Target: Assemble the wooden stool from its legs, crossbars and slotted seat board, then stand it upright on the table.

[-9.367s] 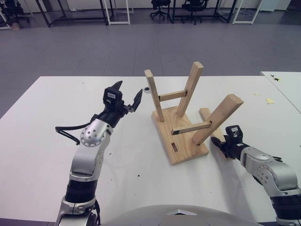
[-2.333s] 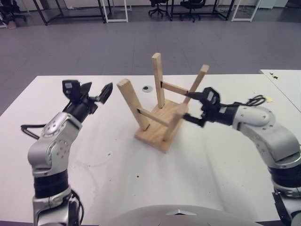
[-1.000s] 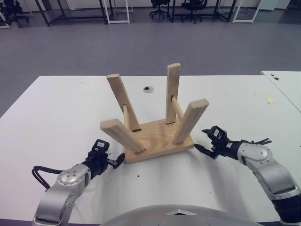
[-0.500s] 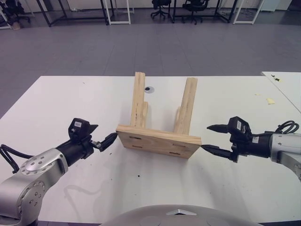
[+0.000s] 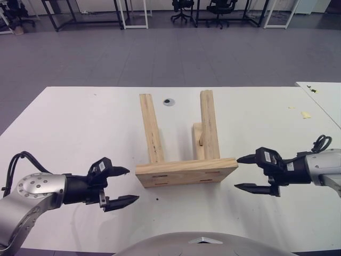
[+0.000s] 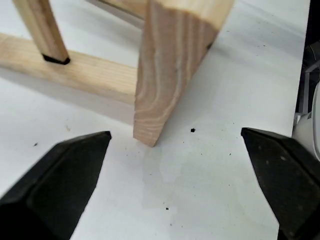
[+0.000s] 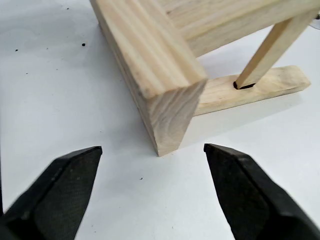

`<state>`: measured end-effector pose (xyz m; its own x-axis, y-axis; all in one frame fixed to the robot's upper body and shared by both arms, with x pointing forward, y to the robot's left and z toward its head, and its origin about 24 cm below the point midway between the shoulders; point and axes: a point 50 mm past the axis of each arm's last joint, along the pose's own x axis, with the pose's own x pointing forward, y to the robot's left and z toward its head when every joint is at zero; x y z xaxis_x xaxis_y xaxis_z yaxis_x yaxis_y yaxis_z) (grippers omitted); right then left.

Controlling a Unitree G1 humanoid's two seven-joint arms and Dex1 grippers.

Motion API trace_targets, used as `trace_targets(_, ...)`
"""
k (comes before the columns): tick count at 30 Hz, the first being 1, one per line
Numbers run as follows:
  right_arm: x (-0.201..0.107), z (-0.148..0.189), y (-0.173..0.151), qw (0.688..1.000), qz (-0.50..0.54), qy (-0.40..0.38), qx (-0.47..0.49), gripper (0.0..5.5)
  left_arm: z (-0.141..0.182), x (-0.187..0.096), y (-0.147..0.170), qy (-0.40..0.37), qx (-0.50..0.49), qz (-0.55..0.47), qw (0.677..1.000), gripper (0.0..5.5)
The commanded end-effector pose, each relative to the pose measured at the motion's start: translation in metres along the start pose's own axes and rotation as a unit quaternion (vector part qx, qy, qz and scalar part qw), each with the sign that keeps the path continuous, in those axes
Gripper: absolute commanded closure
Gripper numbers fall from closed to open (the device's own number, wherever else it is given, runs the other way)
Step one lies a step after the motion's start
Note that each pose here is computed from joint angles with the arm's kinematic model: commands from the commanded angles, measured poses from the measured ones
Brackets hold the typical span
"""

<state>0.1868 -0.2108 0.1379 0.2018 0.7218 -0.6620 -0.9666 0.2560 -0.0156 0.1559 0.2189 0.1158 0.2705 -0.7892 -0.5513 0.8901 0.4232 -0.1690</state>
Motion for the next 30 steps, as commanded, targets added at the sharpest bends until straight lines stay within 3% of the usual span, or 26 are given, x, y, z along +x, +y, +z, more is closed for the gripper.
trace_targets(1, 0.009, 0.005, -0.008, 1.000, 0.016, -0.011, -0.018, 1.86, 0.010, 0.017, 0.010, -0.031, 0.035, -0.014, 0.999, 0.95)
trace_targets(11, 0.029, 0.015, -0.008, 0.997, 0.038, -0.058, -0.035, 3.82, 0.013, 0.029, 0.018, -0.037, 0.075, -0.032, 0.996, 2.84)
trace_targets(15, 0.024, 0.029, -0.007, 0.994, 0.041, -0.083, -0.057, 4.01, 0.025, 0.025, 0.025, -0.057, 0.109, -0.021, 0.992, 3.46)
trace_targets(18, 0.004, 0.057, -0.011, 0.987, 0.048, -0.131, -0.082, 4.01, 0.061, 0.014, 0.022, -0.109, 0.154, -0.046, 0.981, 3.51)
trace_targets(23, -0.070, 0.132, -0.026, 0.968, 0.131, -0.192, -0.090, 4.02, 0.157, -0.035, 0.012, -0.173, 0.161, -0.185, 0.954, 3.56)
trace_targets(26, -0.093, 0.161, -0.024, 0.946, 0.258, -0.196, -0.021, 4.08, 0.195, -0.061, 0.018, -0.160, 0.060, -0.276, 0.946, 3.60)
trace_targets(30, -0.093, 0.180, -0.028, 0.900, 0.388, -0.170, 0.102, 4.16, 0.207, -0.073, 0.026, -0.112, -0.103, -0.384, 0.911, 3.87)
